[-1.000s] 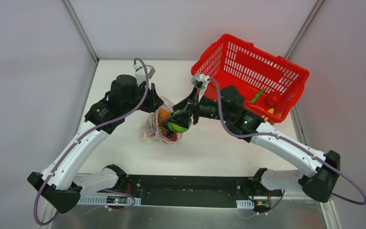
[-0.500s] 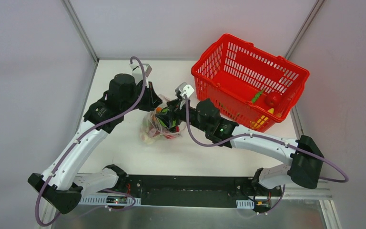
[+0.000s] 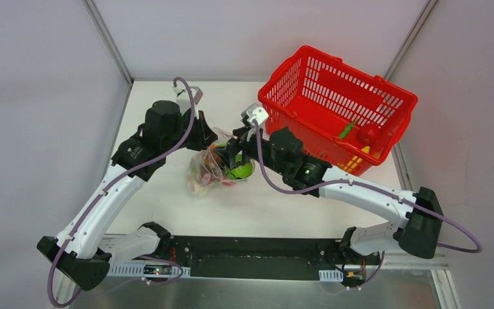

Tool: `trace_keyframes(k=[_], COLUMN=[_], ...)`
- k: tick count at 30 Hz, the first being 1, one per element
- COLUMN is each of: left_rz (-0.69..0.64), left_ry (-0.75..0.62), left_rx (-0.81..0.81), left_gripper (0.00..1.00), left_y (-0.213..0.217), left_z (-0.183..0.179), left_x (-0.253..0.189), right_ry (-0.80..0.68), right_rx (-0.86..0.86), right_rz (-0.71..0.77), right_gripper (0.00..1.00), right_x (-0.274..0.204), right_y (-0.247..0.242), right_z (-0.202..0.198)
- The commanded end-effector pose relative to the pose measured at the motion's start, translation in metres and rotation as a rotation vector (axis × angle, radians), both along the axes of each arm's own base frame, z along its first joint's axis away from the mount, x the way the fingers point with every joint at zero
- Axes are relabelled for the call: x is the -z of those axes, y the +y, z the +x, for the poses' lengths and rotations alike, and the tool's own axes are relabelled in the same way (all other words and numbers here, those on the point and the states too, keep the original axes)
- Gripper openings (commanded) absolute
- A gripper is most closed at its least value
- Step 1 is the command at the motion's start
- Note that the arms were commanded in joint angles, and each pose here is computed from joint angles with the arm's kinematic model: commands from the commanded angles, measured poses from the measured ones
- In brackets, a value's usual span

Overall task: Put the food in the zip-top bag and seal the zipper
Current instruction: Place the fake fruit in the zipper food storage bag, then adjust the zipper food storage bag at the center of the board.

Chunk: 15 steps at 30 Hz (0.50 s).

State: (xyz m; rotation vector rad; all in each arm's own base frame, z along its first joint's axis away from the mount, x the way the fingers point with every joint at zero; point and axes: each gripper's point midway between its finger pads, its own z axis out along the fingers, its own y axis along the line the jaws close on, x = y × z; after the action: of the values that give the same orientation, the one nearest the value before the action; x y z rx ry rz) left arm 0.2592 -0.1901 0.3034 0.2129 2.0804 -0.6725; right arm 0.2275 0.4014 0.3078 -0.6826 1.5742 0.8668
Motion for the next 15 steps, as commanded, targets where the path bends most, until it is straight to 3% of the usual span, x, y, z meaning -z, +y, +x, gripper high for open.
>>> trace_keyframes(k=[1, 4, 7, 10, 15], left_rz=[-0.067, -0.064, -0.072, -0.074, -0.084], left_ry=[-0.081, -0.087, -0.094, -0.092, -0.087], left_rx=[-0.002, -0.005, -0.01, -0.005, -0.01], left_gripper=[0.0, 0.0, 0.0, 0.0, 0.0], left_y=[-0.001, 0.001, 0.002, 0.001, 0.001], left_z=[0.001, 0.0, 0.001, 0.0, 0.0], left_x=[-0.026, -0.028, -0.03, -0.03, -0.028], right_ry=[-0.028, 0.003, 0.125, 0.318, 0.505], right_rx=[0.05, 0.174, 0.233, 0.222, 0.034], right_rz=[0.127, 0.14, 0.108, 0.076, 0.095], right_gripper=[0.84, 0.75, 0.62, 0.55, 0.53], right_x=[-0.063, -0.07, -0.043, -0.008, 0.011], right_y=[-0.029, -0.06, -0.081, -0.091, -0.076], right_z=[-0.006, 0.004, 0.019, 0.014, -0.03])
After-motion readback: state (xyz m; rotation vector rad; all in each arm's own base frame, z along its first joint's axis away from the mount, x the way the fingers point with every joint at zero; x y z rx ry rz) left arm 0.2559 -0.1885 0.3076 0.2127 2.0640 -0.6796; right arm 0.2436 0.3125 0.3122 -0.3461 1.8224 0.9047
